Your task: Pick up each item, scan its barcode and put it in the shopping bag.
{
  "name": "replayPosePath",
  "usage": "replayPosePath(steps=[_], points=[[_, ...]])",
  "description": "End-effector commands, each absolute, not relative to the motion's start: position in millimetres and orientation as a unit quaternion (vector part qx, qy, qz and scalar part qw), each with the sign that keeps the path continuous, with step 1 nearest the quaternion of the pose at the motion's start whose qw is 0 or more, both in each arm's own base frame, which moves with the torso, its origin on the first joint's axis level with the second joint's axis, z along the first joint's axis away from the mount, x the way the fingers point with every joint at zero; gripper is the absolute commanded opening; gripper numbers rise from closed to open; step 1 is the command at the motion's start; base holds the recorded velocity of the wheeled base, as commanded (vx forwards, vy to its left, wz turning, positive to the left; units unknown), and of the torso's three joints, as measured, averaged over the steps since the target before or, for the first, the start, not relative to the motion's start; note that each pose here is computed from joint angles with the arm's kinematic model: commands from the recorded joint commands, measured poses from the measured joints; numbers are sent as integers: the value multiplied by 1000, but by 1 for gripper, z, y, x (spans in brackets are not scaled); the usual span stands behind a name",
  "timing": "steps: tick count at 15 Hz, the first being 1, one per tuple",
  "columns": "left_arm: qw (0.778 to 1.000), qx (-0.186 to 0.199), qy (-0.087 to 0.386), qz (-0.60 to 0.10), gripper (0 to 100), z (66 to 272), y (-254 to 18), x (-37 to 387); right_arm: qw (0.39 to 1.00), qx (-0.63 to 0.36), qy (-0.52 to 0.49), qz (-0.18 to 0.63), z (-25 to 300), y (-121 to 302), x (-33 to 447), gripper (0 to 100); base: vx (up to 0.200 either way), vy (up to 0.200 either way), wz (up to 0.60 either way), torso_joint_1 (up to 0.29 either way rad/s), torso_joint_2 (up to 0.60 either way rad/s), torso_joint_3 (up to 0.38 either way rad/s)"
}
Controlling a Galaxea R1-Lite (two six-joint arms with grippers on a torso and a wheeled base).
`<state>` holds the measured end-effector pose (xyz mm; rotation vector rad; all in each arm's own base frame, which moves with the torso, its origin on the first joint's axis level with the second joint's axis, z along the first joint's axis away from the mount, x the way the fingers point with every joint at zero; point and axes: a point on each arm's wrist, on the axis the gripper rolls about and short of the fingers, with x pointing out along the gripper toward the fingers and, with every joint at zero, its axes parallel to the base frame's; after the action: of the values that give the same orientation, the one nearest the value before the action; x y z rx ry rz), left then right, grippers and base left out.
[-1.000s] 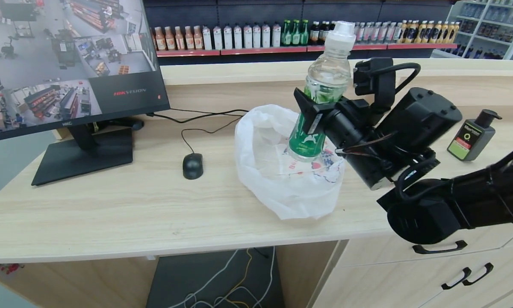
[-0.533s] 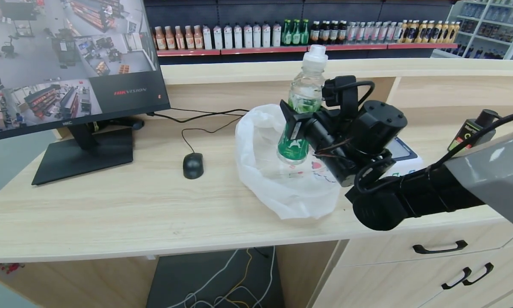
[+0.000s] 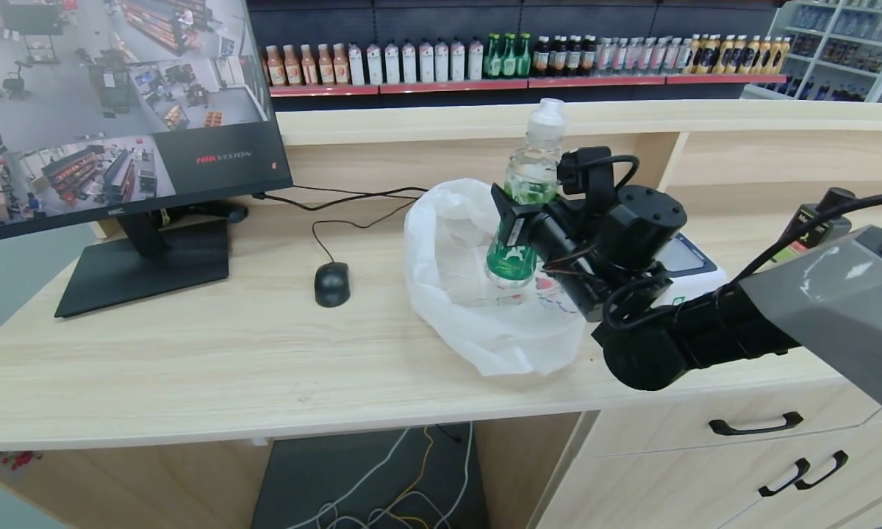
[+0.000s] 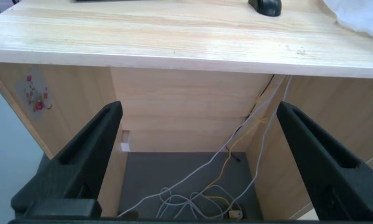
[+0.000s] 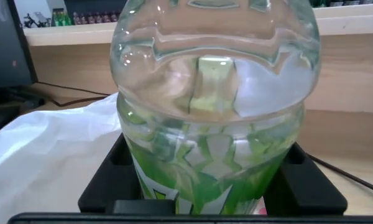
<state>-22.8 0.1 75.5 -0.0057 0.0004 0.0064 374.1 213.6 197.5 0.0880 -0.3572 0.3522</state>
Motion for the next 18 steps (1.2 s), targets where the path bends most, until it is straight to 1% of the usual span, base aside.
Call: replayPosePath(steps=[1,9,18], points=[[1000,-3,0,4,100,75,0,-23,969,42,-174,170,193,212,379,0,0,0,0,0,0,0],[1000,-3,0,4,100,75,0,-23,969,48,-166,178,192,226,392,0,0,0,0,0,0,0],[1000,-5,0,4,100,75,0,-23,971,43,-141,190,168,239,393,0,0,0,0,0,0,0]])
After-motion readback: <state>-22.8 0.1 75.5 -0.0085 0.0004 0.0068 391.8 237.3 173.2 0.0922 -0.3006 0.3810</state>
